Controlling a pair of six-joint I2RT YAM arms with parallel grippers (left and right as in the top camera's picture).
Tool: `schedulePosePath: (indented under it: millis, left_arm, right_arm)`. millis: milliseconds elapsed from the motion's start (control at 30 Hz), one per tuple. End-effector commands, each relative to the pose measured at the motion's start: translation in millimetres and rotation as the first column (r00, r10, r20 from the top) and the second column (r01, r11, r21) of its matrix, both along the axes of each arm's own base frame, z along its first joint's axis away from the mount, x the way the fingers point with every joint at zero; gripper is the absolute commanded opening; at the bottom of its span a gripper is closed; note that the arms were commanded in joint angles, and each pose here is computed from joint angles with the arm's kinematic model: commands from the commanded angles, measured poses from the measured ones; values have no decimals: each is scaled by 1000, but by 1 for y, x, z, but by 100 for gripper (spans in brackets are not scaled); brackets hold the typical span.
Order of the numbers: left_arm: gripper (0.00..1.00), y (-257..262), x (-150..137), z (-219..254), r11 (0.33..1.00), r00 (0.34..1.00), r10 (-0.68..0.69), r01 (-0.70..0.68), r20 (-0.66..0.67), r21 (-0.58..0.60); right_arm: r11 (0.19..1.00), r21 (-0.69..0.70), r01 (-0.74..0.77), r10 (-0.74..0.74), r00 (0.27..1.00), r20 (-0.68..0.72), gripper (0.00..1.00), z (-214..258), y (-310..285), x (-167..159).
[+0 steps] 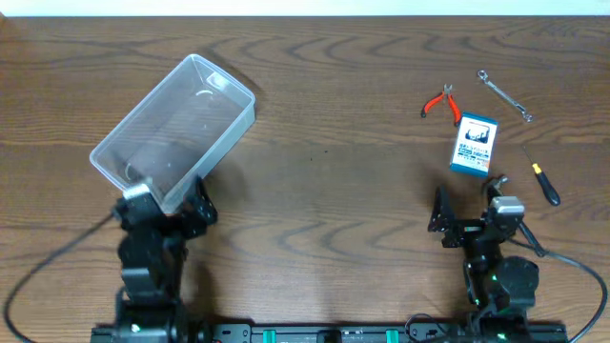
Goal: Pack container
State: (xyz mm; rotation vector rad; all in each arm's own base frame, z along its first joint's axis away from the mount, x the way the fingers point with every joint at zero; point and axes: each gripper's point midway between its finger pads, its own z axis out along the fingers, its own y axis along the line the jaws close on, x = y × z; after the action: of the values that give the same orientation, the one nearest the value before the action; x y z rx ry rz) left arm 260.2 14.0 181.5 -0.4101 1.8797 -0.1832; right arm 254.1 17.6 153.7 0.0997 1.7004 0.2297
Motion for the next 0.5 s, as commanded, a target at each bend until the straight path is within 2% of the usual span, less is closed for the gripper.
schedulePosePath:
  millis: [0, 200, 333, 467]
  left_arm:
    - [98, 1, 18, 37, 999, 1000, -15, 16, -24, 43]
    - [98, 16, 39, 62, 997, 976, 57, -43, -211, 68]
    - [98, 37, 28, 60, 992, 917, 128, -109, -379, 70]
    - [98, 69, 2, 55, 958, 820, 253, -287, -514, 14]
  right_arm:
    - [999, 37, -3, 3, 1000, -20, 99, 25, 1, 6]
    - [1000, -18, -15, 11, 970, -242, 99, 28, 1, 25]
    - [995, -84, -59, 20, 914, -404, 99, 26, 1, 40]
    - [989, -100, -108, 37, 841, -540, 99, 20, 3, 52]
